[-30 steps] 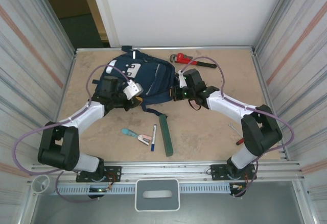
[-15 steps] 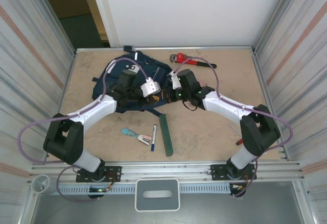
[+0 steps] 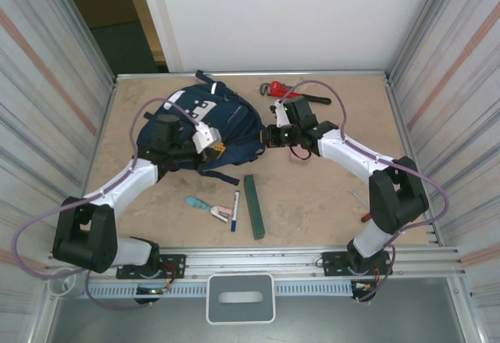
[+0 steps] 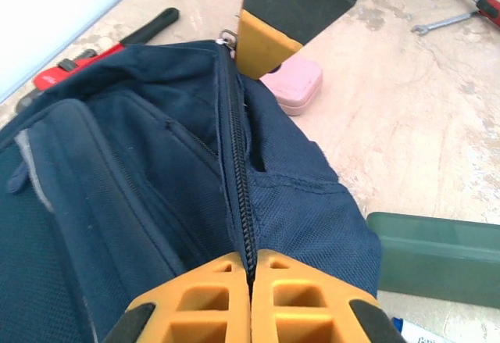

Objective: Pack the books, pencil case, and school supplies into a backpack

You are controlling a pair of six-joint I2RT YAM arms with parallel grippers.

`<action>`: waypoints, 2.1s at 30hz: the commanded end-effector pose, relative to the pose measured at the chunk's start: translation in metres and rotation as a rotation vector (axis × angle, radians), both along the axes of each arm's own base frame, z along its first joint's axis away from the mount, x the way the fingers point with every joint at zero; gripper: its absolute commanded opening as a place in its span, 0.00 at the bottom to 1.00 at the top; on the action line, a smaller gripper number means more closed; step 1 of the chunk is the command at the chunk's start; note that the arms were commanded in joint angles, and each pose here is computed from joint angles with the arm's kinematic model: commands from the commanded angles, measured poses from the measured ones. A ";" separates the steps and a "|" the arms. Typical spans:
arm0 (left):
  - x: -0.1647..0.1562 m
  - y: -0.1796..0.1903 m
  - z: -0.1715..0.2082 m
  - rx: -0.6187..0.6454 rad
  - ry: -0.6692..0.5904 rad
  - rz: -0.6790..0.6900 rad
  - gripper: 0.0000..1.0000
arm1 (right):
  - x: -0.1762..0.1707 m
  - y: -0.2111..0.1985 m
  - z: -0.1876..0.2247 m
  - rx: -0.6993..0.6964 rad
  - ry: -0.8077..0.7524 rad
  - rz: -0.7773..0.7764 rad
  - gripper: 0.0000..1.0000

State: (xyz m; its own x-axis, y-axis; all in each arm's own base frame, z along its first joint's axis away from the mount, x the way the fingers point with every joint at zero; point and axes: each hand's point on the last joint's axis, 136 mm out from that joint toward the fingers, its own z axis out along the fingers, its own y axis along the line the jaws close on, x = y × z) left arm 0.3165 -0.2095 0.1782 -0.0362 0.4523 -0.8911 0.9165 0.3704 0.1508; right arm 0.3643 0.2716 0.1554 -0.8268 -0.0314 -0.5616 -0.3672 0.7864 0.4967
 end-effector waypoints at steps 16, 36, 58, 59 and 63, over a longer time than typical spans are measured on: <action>0.013 -0.039 0.020 0.019 0.124 0.070 0.64 | -0.009 0.046 0.078 0.129 -0.140 0.082 0.00; -0.002 -0.014 0.060 -0.223 0.101 -0.101 0.00 | 0.023 -0.039 0.007 -0.063 0.040 -0.099 0.00; 0.018 -0.027 0.021 0.000 0.203 0.088 0.58 | 0.002 0.040 0.070 0.140 -0.074 0.096 0.00; 0.019 -0.032 0.019 0.009 0.213 0.081 0.59 | 0.001 0.041 0.073 0.145 -0.080 0.098 0.00; 0.023 -0.052 0.006 0.040 0.282 0.051 0.60 | -0.007 0.044 0.090 0.164 -0.111 0.105 0.00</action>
